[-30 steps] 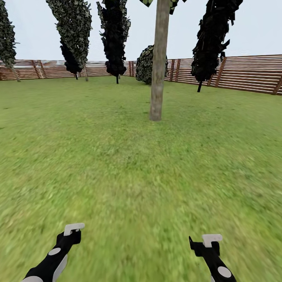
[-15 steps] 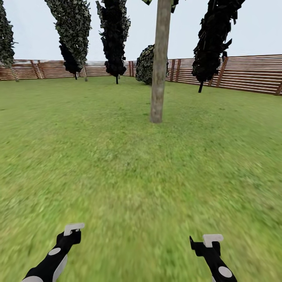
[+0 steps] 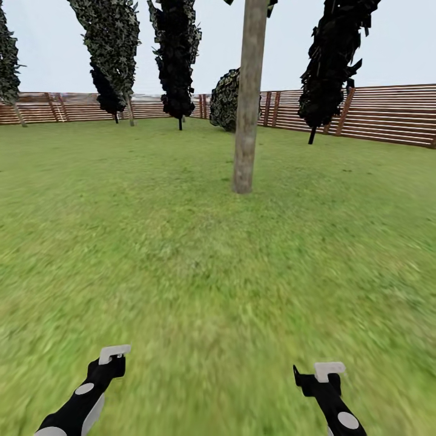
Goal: In the garden, pick up the pesticide atomizer on the floor and spray pesticide onto both trees until each tree trunk is fully covered.
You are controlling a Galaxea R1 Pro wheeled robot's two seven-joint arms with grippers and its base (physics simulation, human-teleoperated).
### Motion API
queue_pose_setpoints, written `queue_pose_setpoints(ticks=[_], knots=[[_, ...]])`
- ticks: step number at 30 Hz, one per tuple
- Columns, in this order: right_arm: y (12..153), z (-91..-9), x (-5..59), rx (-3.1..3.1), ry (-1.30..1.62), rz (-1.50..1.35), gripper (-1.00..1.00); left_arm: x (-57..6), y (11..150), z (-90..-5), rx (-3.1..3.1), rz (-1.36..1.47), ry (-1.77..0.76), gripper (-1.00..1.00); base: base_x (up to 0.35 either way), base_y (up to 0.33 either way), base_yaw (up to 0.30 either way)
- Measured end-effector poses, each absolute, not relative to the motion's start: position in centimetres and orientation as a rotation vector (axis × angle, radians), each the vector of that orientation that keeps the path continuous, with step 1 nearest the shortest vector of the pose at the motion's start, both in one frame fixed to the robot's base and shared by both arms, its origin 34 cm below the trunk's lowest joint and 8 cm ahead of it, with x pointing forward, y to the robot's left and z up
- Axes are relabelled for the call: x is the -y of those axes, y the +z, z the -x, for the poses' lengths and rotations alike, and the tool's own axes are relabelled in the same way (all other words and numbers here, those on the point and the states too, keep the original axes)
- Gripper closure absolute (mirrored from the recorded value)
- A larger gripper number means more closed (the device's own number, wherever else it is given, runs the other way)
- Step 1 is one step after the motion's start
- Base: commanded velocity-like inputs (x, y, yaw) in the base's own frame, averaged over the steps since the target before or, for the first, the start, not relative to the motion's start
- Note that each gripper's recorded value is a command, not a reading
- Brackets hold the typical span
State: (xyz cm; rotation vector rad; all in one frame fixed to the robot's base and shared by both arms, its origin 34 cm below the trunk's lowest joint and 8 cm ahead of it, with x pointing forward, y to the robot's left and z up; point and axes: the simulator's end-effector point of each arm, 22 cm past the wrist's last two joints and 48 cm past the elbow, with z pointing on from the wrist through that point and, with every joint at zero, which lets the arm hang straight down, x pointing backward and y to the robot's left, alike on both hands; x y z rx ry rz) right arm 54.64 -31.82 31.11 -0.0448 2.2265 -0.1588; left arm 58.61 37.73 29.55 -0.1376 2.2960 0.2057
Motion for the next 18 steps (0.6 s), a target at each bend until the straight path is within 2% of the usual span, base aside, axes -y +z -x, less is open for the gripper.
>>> queue_pose_setpoints(ticks=[18], knots=[[31.09, -54.62, 31.85, -2.228, -0.159, 0.045, -1.0, -37.7, 29.55, -58.61, -2.296, 0.137, 0.205, 1.0, 0.341, 0.0, 0.0]])
